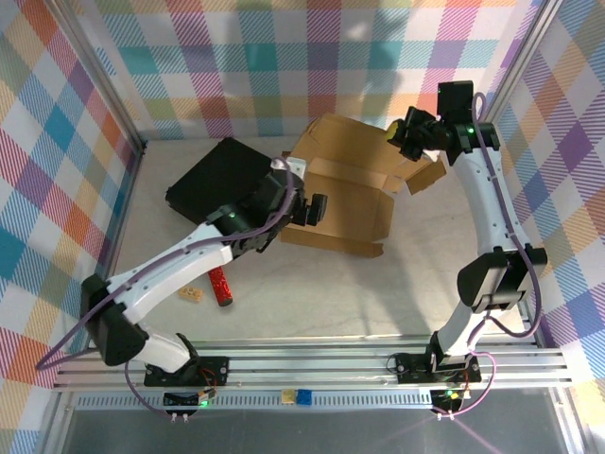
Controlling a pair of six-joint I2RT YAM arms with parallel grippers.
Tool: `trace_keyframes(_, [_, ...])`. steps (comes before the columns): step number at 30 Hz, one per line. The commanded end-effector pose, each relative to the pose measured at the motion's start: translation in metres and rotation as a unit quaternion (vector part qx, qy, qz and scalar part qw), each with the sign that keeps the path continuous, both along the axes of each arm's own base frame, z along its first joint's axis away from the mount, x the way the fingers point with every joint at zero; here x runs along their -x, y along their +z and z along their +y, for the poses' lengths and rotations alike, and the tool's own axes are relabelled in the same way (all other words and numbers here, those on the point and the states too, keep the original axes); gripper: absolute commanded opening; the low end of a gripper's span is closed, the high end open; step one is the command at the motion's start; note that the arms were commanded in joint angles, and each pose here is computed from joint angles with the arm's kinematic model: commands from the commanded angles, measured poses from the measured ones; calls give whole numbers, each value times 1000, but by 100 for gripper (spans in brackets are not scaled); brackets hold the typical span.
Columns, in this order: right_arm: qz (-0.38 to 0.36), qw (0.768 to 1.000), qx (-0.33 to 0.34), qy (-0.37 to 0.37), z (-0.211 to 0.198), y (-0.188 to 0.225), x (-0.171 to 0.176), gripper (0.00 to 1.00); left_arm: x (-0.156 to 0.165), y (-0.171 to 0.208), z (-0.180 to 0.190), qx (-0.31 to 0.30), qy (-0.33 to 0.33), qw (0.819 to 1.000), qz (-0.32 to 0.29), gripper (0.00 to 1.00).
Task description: Fold the paper box
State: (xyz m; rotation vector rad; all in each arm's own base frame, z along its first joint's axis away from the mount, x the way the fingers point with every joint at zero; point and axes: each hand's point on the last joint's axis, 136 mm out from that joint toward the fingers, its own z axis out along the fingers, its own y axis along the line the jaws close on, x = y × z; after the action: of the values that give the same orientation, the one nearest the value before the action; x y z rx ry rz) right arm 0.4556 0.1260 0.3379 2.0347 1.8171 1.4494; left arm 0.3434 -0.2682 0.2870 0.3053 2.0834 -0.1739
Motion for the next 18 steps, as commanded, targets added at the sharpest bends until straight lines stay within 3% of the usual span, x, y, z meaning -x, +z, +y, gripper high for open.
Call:
trace_keyframes(1, [-3,1000,-9,11,4,2,1,0,-28,19,28,-102,94,988,-72,100])
trace_keyframes(9, [3,1000,-15,15,6,-2,5,0,-67,40,17,-135,166,967,-135,100])
trace_keyframes(13, [5,1000,-20,17,7,-4,5,0,-80,49,11,-119,177,966,-149,100])
trace_keyframes(18, [7,1000,-19,18,7,-5,5,0,-96,43,38,-97,213,964,-125,100])
